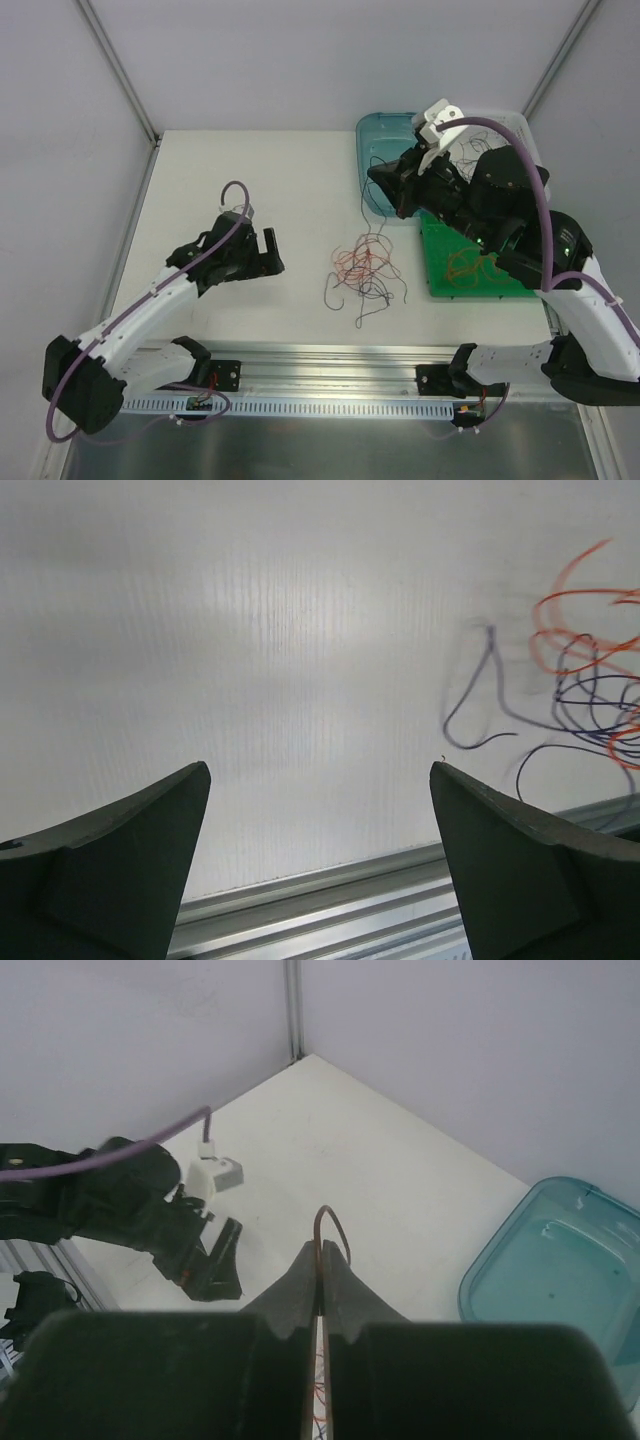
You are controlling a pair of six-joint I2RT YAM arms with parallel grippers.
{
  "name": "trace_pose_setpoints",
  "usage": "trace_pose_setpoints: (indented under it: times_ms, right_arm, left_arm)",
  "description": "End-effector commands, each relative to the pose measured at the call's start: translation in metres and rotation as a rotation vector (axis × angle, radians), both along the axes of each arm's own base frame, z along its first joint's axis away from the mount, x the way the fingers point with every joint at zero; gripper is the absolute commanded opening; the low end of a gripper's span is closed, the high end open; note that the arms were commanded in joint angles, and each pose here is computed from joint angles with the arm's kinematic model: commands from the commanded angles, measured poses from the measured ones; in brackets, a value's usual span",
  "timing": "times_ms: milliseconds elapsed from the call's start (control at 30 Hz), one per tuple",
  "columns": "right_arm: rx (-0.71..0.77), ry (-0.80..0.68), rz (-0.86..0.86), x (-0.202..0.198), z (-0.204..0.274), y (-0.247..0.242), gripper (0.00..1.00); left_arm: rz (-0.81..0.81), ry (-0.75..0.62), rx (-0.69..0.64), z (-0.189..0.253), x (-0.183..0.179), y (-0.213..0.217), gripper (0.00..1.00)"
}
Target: Untangle the cables
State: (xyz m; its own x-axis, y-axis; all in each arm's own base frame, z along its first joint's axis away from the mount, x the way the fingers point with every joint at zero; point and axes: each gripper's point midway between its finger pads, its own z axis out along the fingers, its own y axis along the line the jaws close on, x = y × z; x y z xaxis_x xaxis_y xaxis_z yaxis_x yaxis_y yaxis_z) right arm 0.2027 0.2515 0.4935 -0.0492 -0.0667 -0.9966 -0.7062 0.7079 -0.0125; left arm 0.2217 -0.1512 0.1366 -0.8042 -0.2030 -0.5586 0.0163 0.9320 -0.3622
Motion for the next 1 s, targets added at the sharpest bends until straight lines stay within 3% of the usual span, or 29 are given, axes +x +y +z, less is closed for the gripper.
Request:
trace_pose_setpoints:
  times_ms: [0, 133, 367, 567, 833, 967]
  right_arm:
    - [-0.094, 0.017, 0.02, -0.003, -0.014, -0.002, 0.01]
    - [-0.126, 0.042, 0.026, -0.002, -0.031, 0.001, 0.01]
    - [-0.156, 0.086, 0.01, 0.001, -0.06, 0.002, 0.01]
    - [-0.105, 0.088, 0.033, -0.004, -0.05, 0.004, 0.01]
    - [-0.07, 0.091, 0.024, -0.01, -0.044, -0.005, 0.01]
    - [-0.049, 0.085, 0.023, -0.014, -0.039, -0.011, 0.01]
  left_arm:
    - [-0.026, 0.042, -0.102, -0.011, 0.01, -0.031, 0.93]
    - [-0.158, 0.024, -0.253, -0.001, 0.016, -0.082, 0.93]
    - [-0.511, -0.389, -0.431, 0.056, -0.003, -0.162, 0.99]
    - [-0.595, -0.371, -0.411, 0.02, -0.011, -0.205, 0.99]
    - [-0.612, -0.371, -0.299, -0.017, 0.013, -0.286, 0.96]
    - [-0.569, -0.335, -0.282, -0.039, 0.016, -0.306, 0.85]
